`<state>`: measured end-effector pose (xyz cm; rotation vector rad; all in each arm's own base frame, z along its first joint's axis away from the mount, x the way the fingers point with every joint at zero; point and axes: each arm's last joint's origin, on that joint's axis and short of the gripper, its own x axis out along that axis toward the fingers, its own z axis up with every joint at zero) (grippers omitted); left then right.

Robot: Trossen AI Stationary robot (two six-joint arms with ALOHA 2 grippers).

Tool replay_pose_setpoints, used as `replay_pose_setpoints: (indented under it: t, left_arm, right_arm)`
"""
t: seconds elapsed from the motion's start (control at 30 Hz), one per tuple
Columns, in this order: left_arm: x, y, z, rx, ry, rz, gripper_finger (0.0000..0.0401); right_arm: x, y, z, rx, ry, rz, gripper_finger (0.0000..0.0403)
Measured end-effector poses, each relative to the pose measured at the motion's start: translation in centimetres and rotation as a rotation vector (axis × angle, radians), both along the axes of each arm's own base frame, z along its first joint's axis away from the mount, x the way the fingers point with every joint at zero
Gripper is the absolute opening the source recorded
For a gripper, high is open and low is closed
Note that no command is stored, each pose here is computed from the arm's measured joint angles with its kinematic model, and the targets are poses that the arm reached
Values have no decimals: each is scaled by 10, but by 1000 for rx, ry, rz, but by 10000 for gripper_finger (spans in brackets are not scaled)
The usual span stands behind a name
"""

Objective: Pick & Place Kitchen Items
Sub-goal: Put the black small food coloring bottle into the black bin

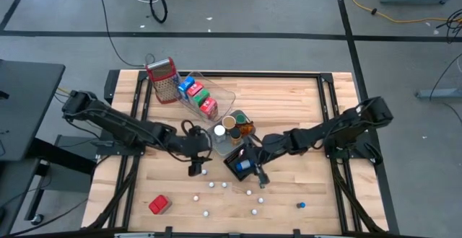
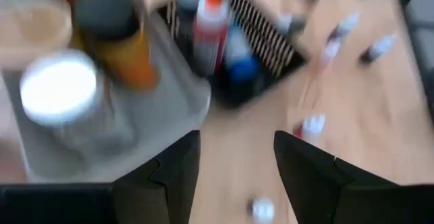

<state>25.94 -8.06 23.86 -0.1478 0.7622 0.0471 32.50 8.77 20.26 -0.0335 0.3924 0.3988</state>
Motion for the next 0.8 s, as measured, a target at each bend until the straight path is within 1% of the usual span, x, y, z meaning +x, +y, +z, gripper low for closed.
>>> replay_pose_setpoints:
  t: [0.03, 0.1, 0.17, 0.2, 0.3, 0.37, 0.43, 0.53, 0.6, 0.67, 0.8]
  left_arm:
    - [0, -3, -4, -10, 25, 12, 199]
    - [4, -10, -11, -41, 34, 36, 199]
    - [3, -16, -23, -19, 97, 52, 199]
    - [6, -20, -28, -10, 101, 51, 199]
    - [9, -31, -48, 36, 170, 27, 199]
    - [12, -36, -58, 23, 188, 28, 199]
    - [11, -38, -65, 11, 230, 44, 199]
    - [11, -38, -71, 1, 259, 75, 199]
    - [14, -40, -72, -15, 244, 81, 199]
    - [12, -39, -74, -8, 264, 91, 199]
    - [13, -39, -74, -39, 264, 123, 199]
  right_arm:
    - [1, 1, 0, 1, 3, 3, 190]
    - [3, 4, 0, 13, 5, 4, 190]
    - [2, 6, 1, 27, 9, 4, 190]
    - [2, 7, 1, 28, 11, 6, 190]
    - [1, 10, 2, 28, 5, 15, 190]
    - [1, 10, 2, 28, 8, 16, 190]
    - [1, 11, 2, 28, 8, 16, 190]
    - [1, 10, 2, 19, 4, 19, 190]
    - [1, 10, 2, 8, 1, 22, 190]
    - [1, 10, 2, -1, -3, 25, 190]
    - [0, 10, 1, -5, 5, 26, 190]
